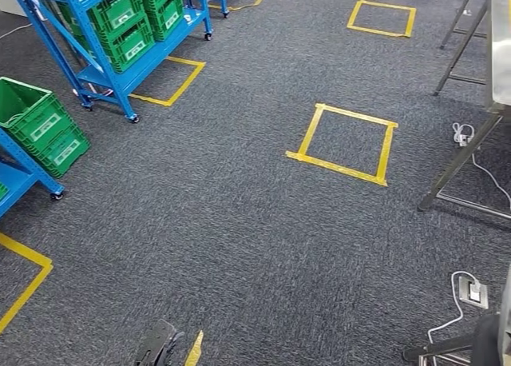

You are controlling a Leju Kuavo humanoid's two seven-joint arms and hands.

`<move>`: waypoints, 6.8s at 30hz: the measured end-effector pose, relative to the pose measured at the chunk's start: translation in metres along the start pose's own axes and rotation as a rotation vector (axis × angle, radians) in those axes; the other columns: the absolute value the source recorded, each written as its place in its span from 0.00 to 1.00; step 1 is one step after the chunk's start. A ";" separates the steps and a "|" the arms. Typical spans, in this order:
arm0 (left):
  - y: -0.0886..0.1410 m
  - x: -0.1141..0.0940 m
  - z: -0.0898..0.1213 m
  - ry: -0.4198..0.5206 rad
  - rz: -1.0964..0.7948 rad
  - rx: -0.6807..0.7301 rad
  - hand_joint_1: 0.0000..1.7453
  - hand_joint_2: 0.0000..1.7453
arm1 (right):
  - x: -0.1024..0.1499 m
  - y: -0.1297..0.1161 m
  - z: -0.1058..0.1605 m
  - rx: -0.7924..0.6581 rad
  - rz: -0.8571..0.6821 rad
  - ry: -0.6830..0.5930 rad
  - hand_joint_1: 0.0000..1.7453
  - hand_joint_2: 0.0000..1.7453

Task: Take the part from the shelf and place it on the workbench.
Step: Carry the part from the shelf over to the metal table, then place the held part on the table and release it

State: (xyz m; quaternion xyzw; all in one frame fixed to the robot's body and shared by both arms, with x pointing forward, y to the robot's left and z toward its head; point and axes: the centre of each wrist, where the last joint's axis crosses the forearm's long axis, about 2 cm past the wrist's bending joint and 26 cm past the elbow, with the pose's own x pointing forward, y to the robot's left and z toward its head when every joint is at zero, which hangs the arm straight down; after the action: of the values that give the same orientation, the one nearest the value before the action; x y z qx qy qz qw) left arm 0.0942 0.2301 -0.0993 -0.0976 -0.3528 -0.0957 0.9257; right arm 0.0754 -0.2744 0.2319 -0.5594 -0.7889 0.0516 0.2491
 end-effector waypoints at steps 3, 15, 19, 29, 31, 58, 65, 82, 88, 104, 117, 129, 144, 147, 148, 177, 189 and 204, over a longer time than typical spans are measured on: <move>-0.002 0.001 -0.001 0.000 0.001 -0.006 0.00 1.00 | 0.000 -0.001 0.000 -0.003 0.002 0.004 1.00 1.00; -0.022 -0.001 0.000 0.003 0.033 0.014 0.00 1.00 | -0.002 -0.004 0.001 -0.002 0.013 0.019 1.00 1.00; -0.024 -0.003 0.001 0.009 0.045 0.018 0.00 1.00 | -0.003 -0.005 0.002 0.005 0.017 0.033 1.00 1.00; -0.015 -0.012 0.007 0.029 0.049 0.005 0.00 1.00 | -0.003 -0.006 0.003 0.004 0.017 0.036 1.00 1.00; -0.009 -0.014 0.008 0.031 0.044 0.006 0.00 1.00 | -0.003 -0.006 0.003 0.002 0.016 0.036 1.00 1.00; 0.000 -0.017 0.010 0.032 0.034 0.034 0.00 1.00 | -0.006 -0.006 0.003 -0.007 0.011 0.043 1.00 1.00; 0.003 -0.017 0.010 0.026 0.039 0.043 0.00 1.00 | -0.006 -0.006 0.004 -0.009 0.009 0.044 1.00 1.00; 0.003 -0.017 0.010 0.018 0.048 0.049 0.00 1.00 | -0.008 -0.006 0.005 -0.010 0.007 0.049 1.00 1.00; 0.002 -0.020 0.012 0.024 0.050 0.049 0.00 1.00 | -0.008 -0.006 0.005 -0.008 0.009 0.051 1.00 1.00; 0.002 -0.022 0.013 0.022 0.056 0.054 0.00 1.00 | -0.010 -0.005 0.009 0.003 0.005 0.096 1.00 1.00; 0.002 -0.025 0.015 0.023 0.062 0.061 0.00 1.00 | -0.014 -0.007 0.016 0.037 0.033 0.151 1.00 1.00; 0.006 -0.026 0.016 0.020 0.057 0.067 0.00 1.00 | -0.027 -0.012 0.029 0.131 0.017 0.270 1.00 1.00; 0.008 -0.016 0.010 -0.002 0.043 0.040 0.00 1.00 | -0.089 -0.044 0.026 0.397 0.114 0.398 1.00 1.00; 0.008 -0.016 0.010 -0.002 0.040 0.034 0.00 1.00 | -0.100 -0.049 0.021 0.429 0.147 0.409 1.00 1.00; 0.008 -0.016 0.010 -0.003 0.040 0.033 0.00 1.00 | -0.103 -0.051 0.021 0.432 0.160 0.413 1.00 1.00; 0.010 0.011 -0.006 0.000 -0.024 -0.040 0.00 1.00 | -0.214 -0.018 -0.016 0.886 0.658 0.445 1.00 1.00; 0.009 0.026 -0.013 0.015 -0.073 -0.083 0.00 1.00 | -0.204 0.095 -0.019 1.171 0.703 -0.003 1.00 1.00; 0.006 0.036 -0.018 0.016 -0.108 -0.115 0.00 1.00 | -0.146 0.172 -0.001 1.175 0.573 -0.405 1.00 1.00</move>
State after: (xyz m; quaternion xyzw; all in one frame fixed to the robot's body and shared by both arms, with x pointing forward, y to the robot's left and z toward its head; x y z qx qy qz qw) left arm 0.1340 0.2278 -0.0888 -0.1306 -0.3442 -0.1666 0.9147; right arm 0.2596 -0.3439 0.1214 -0.4974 -0.4816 0.6387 0.3355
